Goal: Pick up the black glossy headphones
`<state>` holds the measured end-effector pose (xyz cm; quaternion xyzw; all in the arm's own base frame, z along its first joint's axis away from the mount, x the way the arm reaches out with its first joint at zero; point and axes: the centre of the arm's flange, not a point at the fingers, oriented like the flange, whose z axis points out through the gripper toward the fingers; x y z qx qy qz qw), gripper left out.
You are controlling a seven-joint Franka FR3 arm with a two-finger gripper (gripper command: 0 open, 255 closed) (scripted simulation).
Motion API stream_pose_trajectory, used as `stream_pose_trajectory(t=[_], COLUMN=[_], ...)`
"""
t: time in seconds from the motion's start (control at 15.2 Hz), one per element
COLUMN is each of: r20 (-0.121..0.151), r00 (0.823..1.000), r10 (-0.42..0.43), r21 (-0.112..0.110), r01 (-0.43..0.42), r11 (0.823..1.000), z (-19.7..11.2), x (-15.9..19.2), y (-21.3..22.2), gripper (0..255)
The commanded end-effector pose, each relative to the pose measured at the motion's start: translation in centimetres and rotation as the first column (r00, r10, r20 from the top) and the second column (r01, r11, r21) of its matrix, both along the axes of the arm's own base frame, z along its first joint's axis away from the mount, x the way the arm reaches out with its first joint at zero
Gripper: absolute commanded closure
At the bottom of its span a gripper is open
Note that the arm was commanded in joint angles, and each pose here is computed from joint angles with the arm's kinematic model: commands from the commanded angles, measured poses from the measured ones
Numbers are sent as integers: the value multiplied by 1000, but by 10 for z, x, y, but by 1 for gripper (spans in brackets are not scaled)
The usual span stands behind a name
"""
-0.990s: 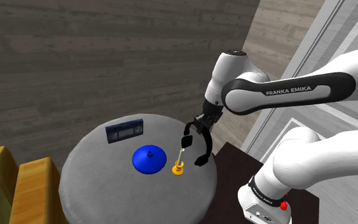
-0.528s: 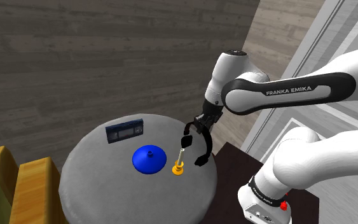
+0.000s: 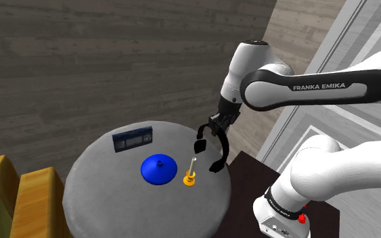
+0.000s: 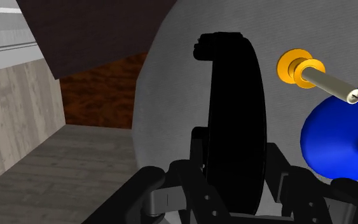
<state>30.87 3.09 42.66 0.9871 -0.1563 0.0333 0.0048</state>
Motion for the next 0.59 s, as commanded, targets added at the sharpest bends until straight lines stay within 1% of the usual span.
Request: stream_pose_trajectory(t=[0.0,0.4,0.53], r20=[0,0,0], r00=[1000,1000,1000], r10=[0,0,0], r21=[0,0,0], r01=[0,0,0], r11=[1000,1000,1000], z=[11,42,43], x=[0,0,0], y=[-1,-1,-1], gripper=[255,255,255])
